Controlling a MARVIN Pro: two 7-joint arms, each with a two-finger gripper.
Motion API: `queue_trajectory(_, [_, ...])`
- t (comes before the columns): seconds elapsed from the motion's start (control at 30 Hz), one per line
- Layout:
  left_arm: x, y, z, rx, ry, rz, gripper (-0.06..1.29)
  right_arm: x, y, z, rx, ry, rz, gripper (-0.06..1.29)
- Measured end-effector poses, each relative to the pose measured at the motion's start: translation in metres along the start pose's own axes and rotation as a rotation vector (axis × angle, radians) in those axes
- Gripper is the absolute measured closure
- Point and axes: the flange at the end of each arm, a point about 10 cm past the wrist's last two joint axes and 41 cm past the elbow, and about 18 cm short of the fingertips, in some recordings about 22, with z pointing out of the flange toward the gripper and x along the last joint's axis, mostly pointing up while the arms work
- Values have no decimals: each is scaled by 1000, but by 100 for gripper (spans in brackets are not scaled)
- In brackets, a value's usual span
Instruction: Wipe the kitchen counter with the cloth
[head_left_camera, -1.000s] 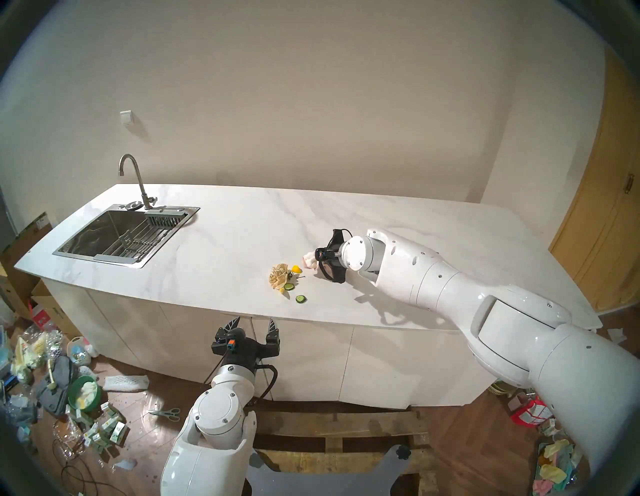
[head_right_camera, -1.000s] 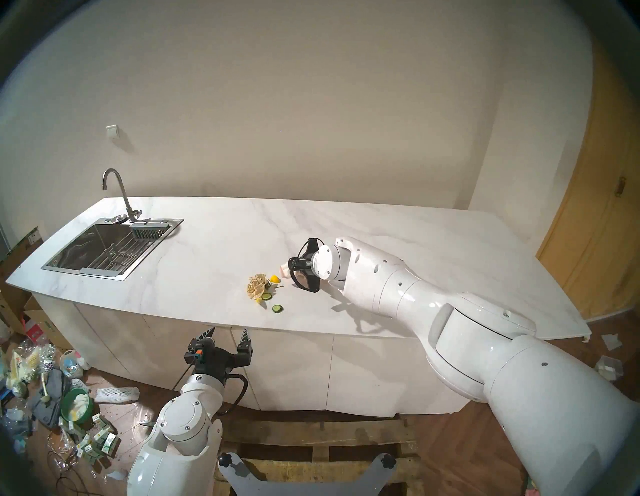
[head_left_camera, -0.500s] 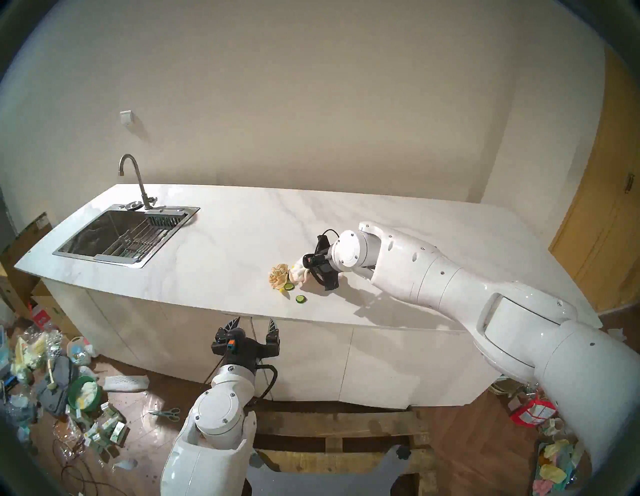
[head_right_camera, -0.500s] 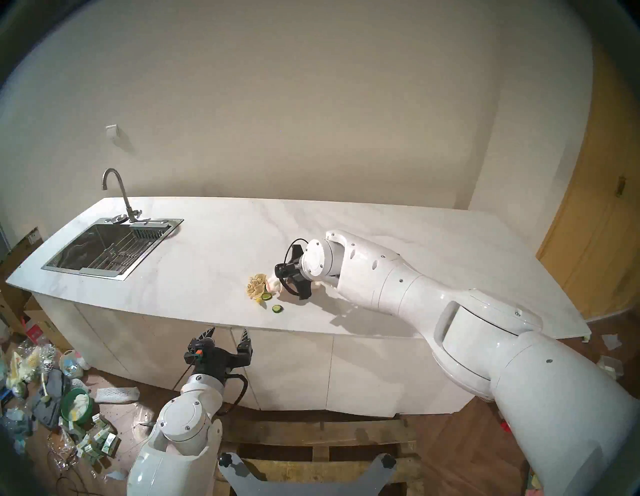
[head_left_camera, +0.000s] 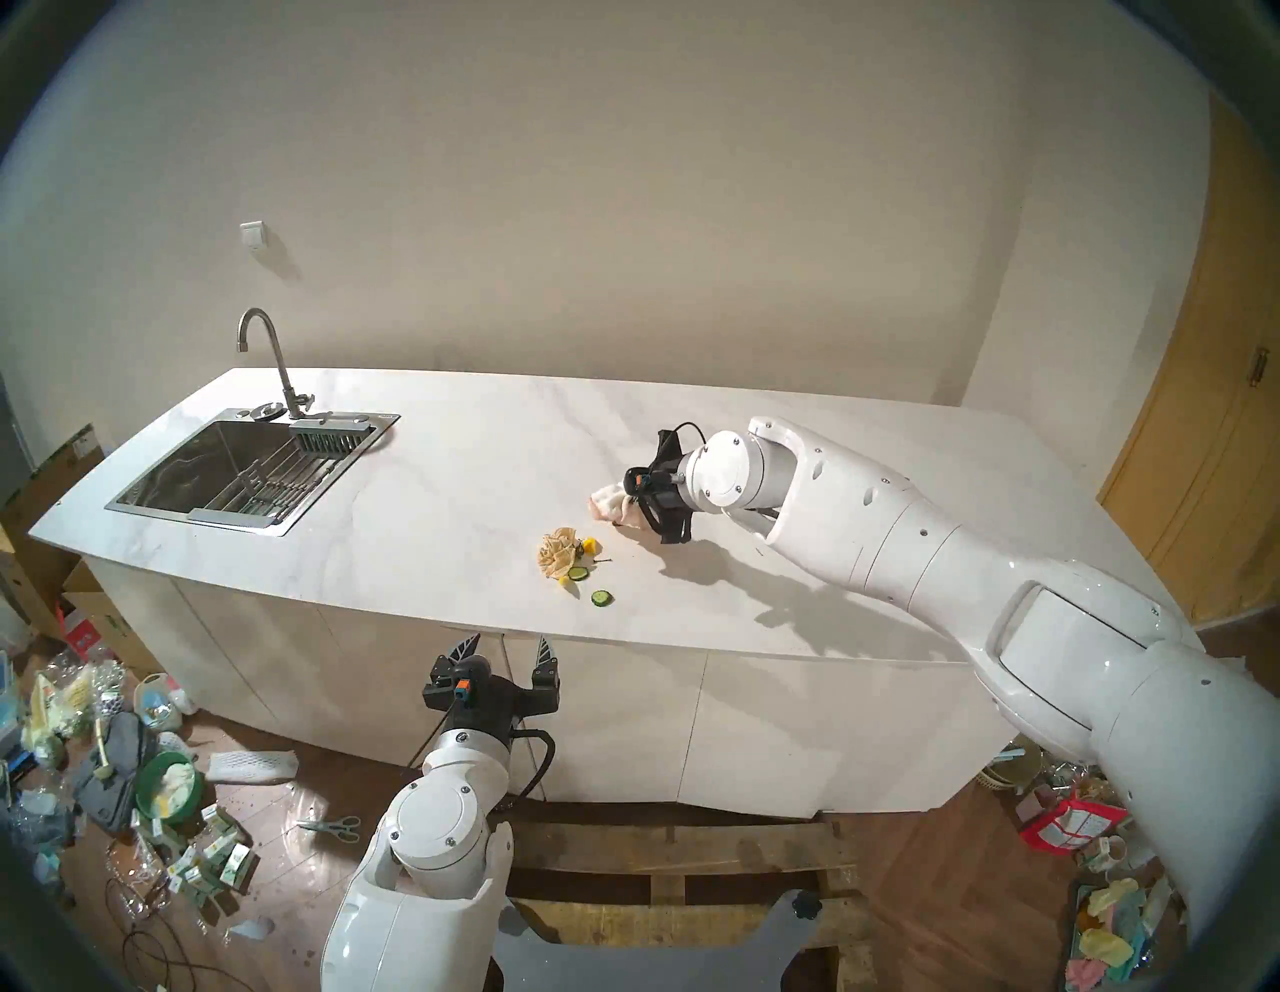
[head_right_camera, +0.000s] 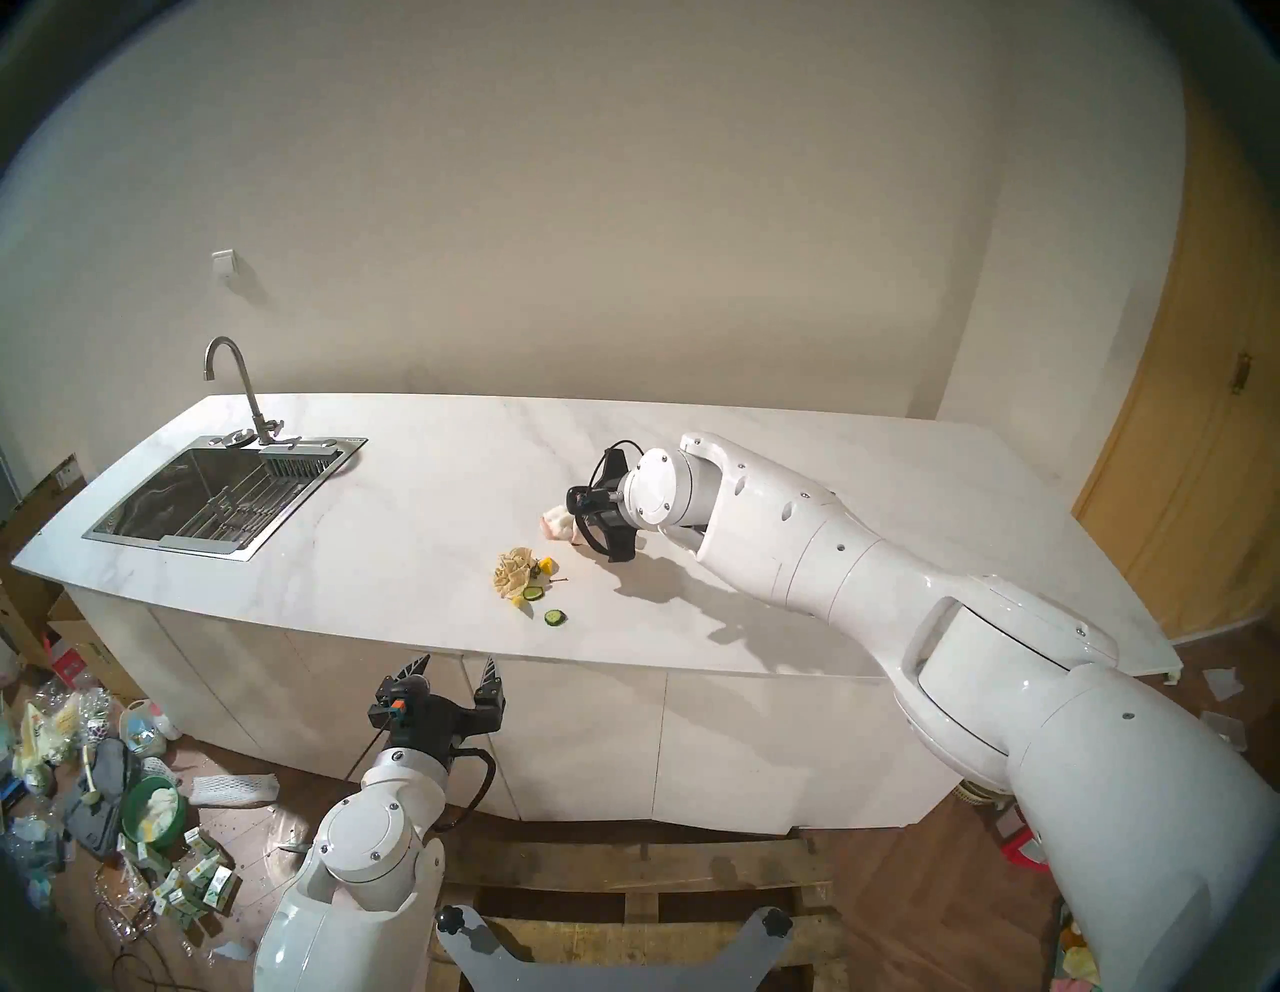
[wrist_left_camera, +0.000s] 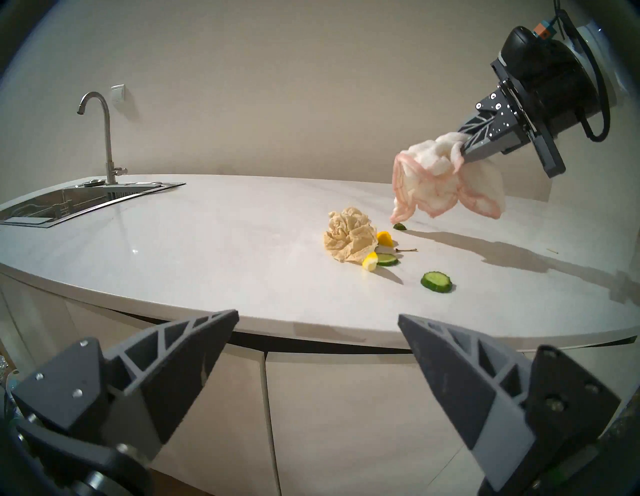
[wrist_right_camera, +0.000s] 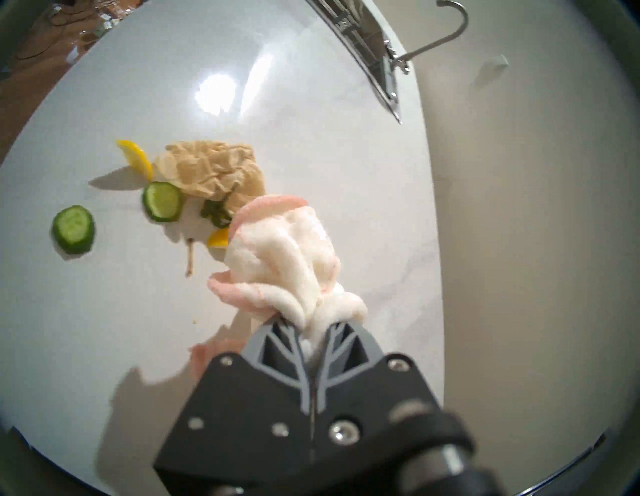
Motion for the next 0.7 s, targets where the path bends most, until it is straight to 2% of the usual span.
queue_trajectory(0.2, [0,0,0,0,0,0,-2,-8,-2,8,-71,-32,30,125])
queue_trajectory(0.33, [0,0,0,0,0,0,-2,-12,-8,16,-64,-56,40,125])
queue_trajectory(0.4, [0,0,0,0,0,0,-2,-14,-13,20,-46,-69,38,125])
queue_trajectory(0.57, [0,0,0,0,0,0,-2,-19,-31,28,50,-103,19,125])
queue_trajectory(0.7, [0,0,0,0,0,0,-2,-20,-37,30,98,-113,7,125])
